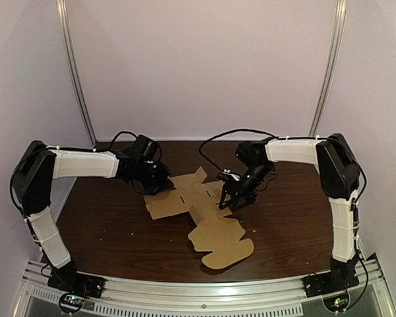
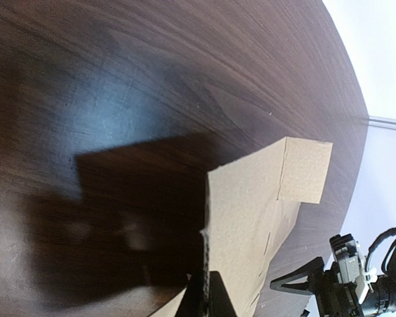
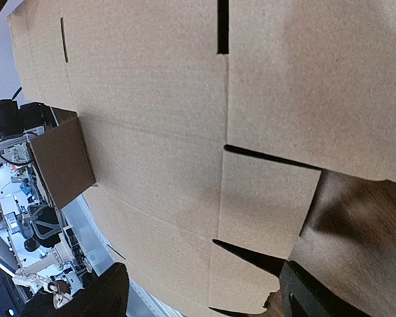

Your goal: Fold the paper box

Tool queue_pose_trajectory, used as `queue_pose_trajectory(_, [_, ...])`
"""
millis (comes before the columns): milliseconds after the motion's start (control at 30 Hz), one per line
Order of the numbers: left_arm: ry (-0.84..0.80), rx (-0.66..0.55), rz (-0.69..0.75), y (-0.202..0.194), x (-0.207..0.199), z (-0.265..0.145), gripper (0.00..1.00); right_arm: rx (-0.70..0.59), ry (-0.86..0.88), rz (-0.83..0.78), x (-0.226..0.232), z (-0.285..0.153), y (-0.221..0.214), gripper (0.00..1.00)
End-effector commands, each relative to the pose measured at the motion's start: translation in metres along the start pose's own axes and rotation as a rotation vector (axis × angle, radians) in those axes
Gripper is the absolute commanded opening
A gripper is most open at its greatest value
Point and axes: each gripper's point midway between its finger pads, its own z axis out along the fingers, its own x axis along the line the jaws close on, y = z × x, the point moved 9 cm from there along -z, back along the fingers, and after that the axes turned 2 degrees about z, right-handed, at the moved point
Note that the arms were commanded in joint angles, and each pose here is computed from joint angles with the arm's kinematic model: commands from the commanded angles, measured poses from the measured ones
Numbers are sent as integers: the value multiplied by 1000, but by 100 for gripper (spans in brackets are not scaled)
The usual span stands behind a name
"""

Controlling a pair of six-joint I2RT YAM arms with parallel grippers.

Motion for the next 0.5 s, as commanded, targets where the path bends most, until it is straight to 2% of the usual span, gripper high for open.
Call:
queue_pose_trajectory(0, [-62, -10, -16, 2, -5, -10, 0, 5, 43, -13, -3, 9, 8, 80])
queue_pose_trajectory(267, [-90, -16, -16, 1, -7, -17, 0, 10, -35, -11, -10, 10, 7, 83])
queue_pose_trajectory(467, [-129, -7, -27, 0, -8, -19, 0, 23, 77, 16, -13, 21, 11, 91])
